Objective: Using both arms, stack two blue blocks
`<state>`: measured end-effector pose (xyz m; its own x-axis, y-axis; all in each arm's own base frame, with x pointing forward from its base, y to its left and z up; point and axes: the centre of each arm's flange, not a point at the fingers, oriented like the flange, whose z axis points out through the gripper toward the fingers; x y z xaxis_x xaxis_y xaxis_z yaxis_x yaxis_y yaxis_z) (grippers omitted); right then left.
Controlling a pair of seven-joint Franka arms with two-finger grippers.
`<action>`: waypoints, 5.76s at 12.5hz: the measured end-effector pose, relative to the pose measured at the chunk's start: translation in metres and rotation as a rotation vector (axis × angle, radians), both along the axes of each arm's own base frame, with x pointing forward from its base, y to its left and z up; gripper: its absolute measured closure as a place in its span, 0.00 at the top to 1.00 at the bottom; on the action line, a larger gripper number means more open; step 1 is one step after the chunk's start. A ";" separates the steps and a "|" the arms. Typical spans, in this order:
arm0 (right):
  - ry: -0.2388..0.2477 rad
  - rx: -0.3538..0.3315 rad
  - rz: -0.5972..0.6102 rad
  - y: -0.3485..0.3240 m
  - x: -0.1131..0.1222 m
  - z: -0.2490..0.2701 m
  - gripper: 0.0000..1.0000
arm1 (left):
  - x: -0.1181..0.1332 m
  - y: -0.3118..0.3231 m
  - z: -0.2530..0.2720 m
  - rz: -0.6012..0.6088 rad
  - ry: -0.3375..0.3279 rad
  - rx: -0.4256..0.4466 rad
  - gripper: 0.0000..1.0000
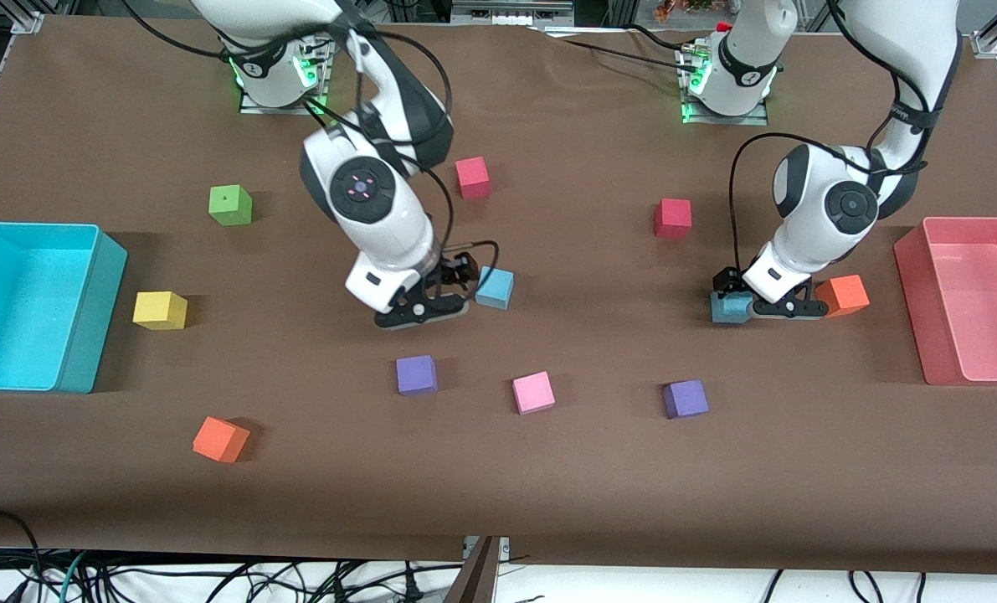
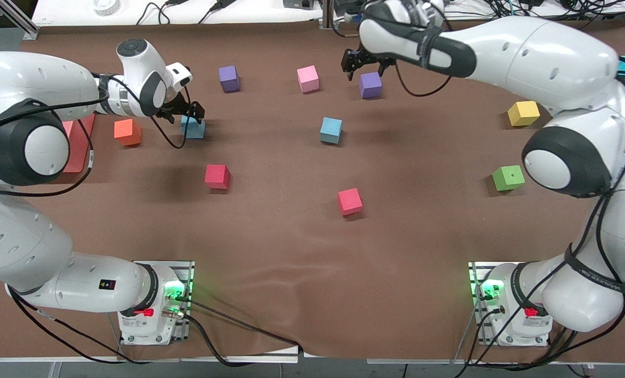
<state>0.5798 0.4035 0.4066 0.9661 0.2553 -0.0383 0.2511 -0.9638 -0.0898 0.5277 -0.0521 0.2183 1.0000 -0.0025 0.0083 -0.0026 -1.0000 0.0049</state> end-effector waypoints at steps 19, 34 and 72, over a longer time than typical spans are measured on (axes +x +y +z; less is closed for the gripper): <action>-0.264 0.520 0.400 -0.021 -0.082 -0.198 1.00 | 0.030 -0.153 0.191 0.002 0.057 -0.052 0.56; -0.507 0.638 0.626 -0.040 -0.108 -0.254 1.00 | 0.006 -0.429 0.089 0.329 0.139 -0.028 0.56; 0.011 0.658 0.379 -0.167 -0.117 -0.132 1.00 | 0.045 -0.103 0.320 0.188 0.151 -0.017 1.00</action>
